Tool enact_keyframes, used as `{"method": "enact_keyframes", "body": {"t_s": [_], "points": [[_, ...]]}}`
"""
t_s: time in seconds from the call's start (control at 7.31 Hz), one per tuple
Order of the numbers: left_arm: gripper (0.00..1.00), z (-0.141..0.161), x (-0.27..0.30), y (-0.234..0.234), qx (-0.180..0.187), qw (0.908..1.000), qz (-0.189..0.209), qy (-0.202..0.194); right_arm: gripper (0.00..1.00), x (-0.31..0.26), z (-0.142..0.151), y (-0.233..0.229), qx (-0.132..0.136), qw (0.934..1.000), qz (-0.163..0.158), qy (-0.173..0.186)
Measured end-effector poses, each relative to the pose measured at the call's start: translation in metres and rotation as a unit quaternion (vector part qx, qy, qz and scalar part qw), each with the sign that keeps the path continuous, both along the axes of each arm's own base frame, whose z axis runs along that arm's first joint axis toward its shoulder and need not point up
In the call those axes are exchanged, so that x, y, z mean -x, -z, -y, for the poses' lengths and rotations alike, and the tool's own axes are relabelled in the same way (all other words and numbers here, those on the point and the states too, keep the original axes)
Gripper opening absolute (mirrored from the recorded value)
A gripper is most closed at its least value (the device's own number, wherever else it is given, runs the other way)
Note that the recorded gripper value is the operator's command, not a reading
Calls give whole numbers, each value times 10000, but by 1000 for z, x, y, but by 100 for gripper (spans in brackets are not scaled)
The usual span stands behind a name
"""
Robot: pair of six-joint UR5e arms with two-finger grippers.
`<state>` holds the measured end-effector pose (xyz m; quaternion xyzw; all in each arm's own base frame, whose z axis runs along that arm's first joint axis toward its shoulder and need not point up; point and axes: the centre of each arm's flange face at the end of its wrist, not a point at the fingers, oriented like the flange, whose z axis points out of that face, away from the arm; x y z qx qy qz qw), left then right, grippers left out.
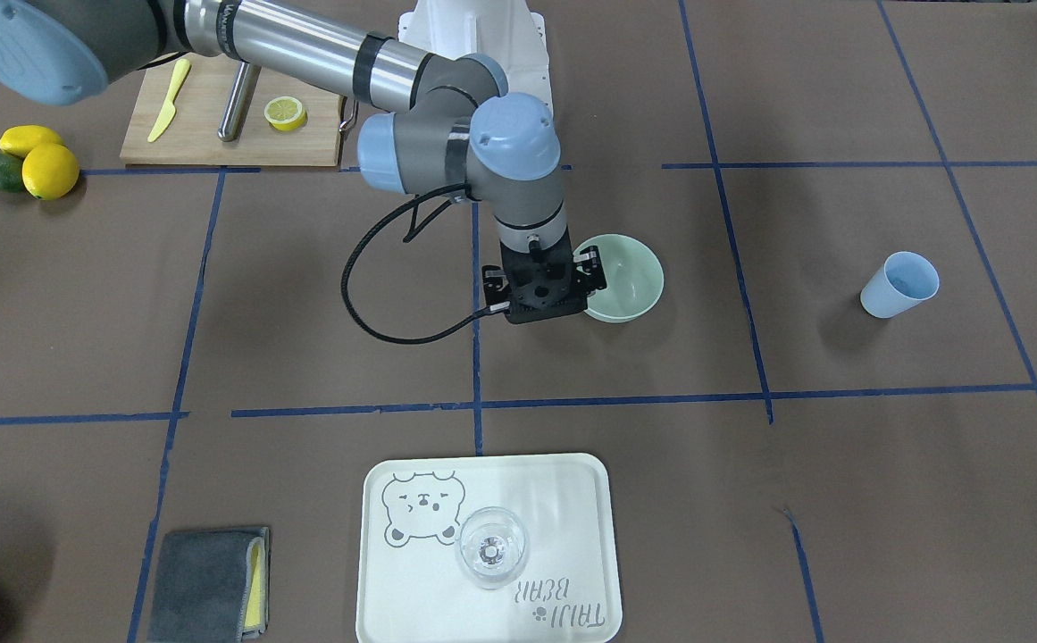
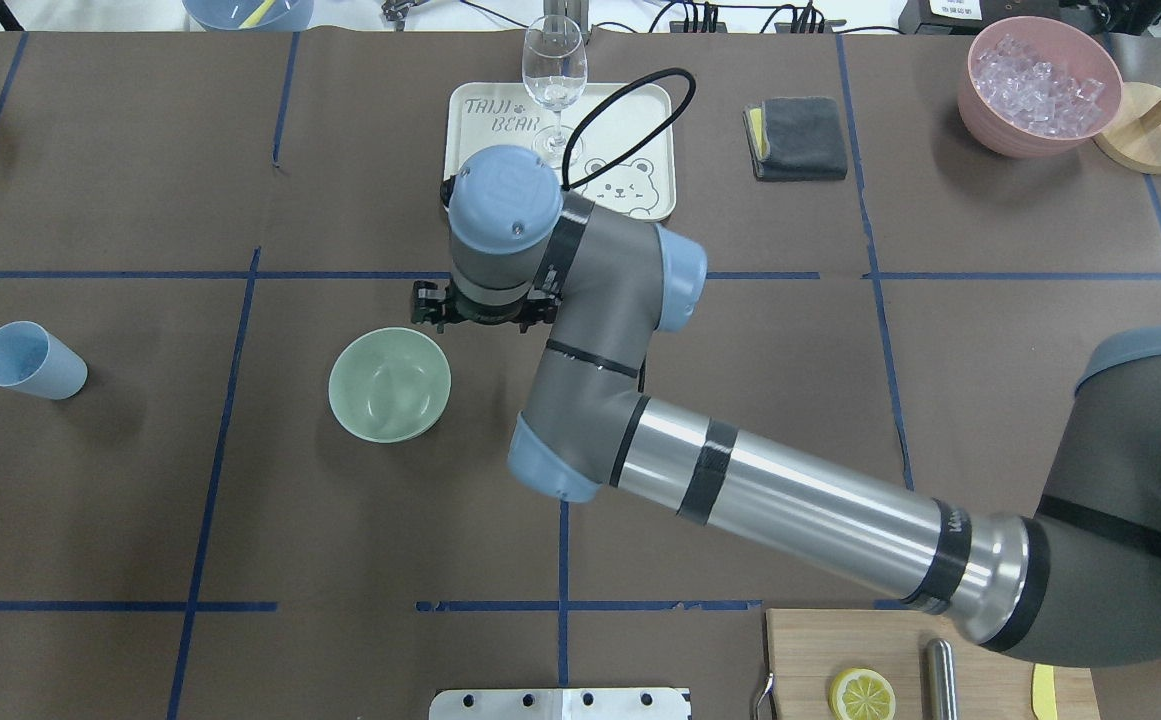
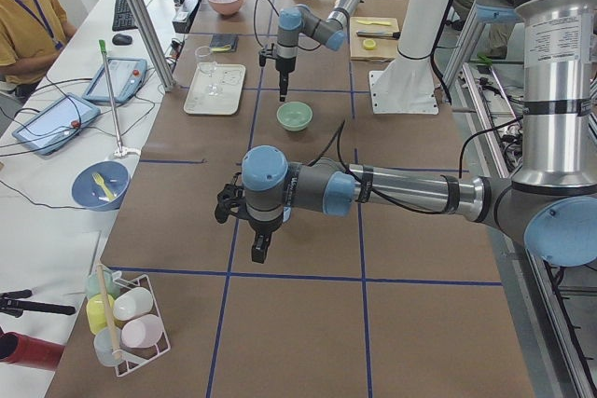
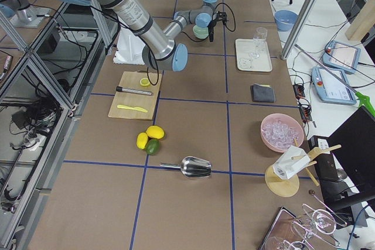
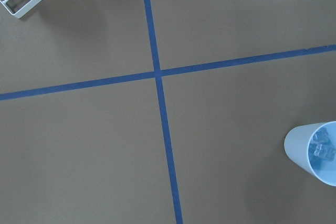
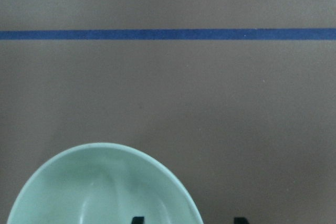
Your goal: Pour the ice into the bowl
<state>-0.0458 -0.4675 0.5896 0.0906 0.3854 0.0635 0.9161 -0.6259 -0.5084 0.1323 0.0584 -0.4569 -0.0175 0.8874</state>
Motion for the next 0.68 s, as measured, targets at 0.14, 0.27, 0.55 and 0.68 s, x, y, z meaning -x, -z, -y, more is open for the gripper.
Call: {"method": "enact_keyframes", "body": {"t_s": [0.14, 0.27, 0.55, 0.68], "points": [[100, 4, -1, 9, -250, 9997, -13, -6, 100, -53, 18, -22, -51, 9998, -136, 162], [100, 9, -2, 18, -544, 9985, -24, -17, 100, -117, 28, -54, -285, 9983, -370, 336], [100, 22, -4, 41, -1186, 9929, -62, 36, 100, -262, 47, -130, -804, 9907, -739, 816], [100, 28, -4, 56, -1524, 9881, -132, 172, 100, -335, 55, -174, -953, 9871, -862, 954]]}}
